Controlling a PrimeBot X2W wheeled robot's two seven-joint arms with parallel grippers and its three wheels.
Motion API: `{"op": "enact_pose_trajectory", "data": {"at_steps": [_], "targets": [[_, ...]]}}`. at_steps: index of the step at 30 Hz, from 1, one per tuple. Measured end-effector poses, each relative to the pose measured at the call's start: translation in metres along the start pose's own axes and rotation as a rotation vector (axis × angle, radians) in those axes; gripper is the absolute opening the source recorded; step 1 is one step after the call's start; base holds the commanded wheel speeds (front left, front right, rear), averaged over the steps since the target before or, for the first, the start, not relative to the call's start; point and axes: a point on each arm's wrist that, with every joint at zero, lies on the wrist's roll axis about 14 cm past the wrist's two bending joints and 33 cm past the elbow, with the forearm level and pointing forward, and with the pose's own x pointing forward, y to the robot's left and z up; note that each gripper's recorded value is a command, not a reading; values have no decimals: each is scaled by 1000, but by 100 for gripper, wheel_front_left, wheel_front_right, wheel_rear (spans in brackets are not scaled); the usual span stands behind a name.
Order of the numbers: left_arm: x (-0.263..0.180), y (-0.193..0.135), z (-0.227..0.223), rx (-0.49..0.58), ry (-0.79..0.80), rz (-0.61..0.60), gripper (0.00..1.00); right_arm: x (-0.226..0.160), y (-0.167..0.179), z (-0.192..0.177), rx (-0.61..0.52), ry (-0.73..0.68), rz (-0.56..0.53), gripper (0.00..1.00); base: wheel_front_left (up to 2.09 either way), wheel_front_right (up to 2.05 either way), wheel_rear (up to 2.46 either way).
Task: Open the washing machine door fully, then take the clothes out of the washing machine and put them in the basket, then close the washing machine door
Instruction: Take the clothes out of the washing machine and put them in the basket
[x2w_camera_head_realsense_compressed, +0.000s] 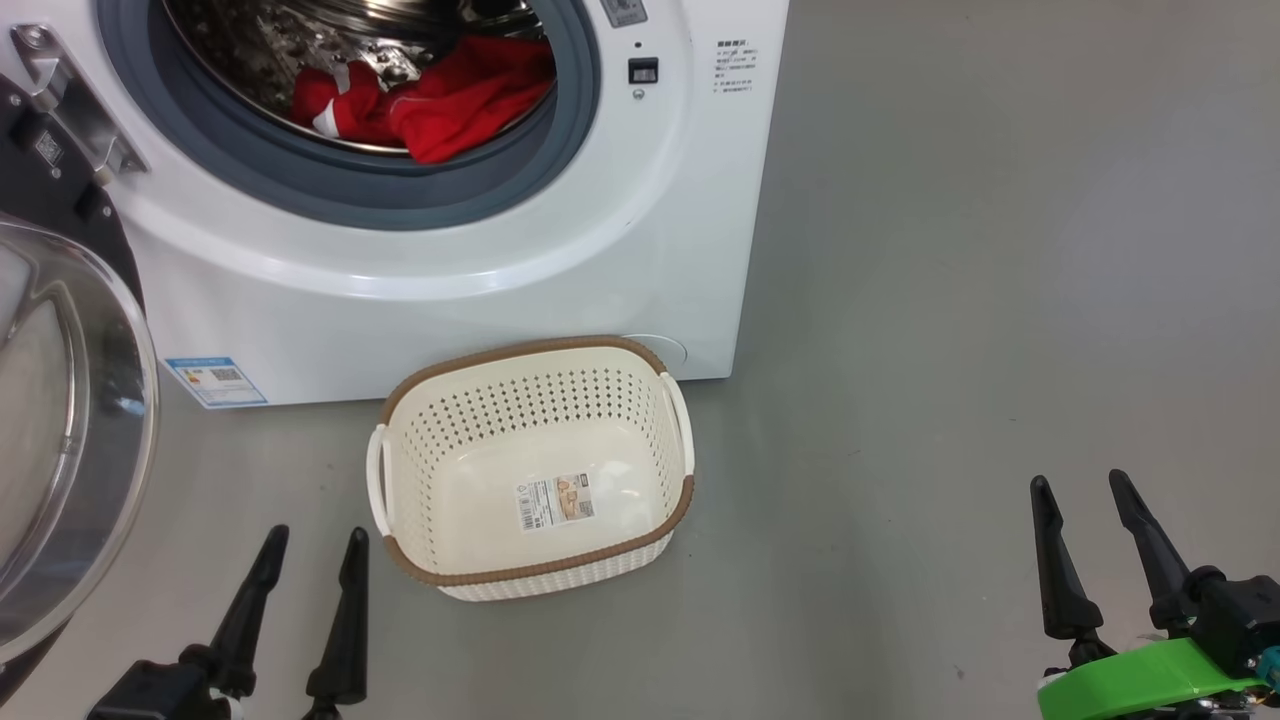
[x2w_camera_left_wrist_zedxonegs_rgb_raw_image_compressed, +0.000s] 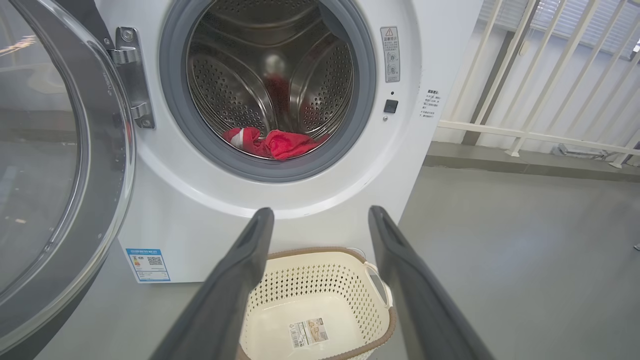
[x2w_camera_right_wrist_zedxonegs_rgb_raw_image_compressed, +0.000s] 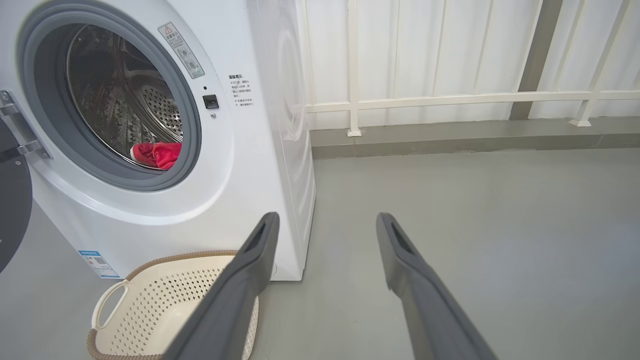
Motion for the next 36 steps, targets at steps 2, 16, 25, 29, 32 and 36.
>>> {"op": "enact_pose_trajectory", "data": {"at_steps": [2, 16, 25, 29, 32, 36], "targets": [[0, -2, 1, 0, -2, -5, 100, 0, 0, -1, 0, 2, 0, 100, 28, -34, 7], [1, -2, 1, 4, -2, -11, 100, 2, 1, -3, 0, 8, 4, 100, 123, -130, 7], [1, -1, 2, 14, -2, -8, 100, 2, 4, -2, 2, 6, 13, 100, 123, -127, 4], [2, -1, 4, 15, -11, -8, 100, 3, 6, -2, 3, 4, 16, 100, 47, -47, 0], [1, 0, 4, 15, -8, -5, 100, 3, 6, -2, 3, 6, 19, 100, 4, -4, 0], [1, 1, 3, 16, -6, -2, 100, 4, 7, -3, 3, 7, 22, 100, 0, 0, 0]]}}
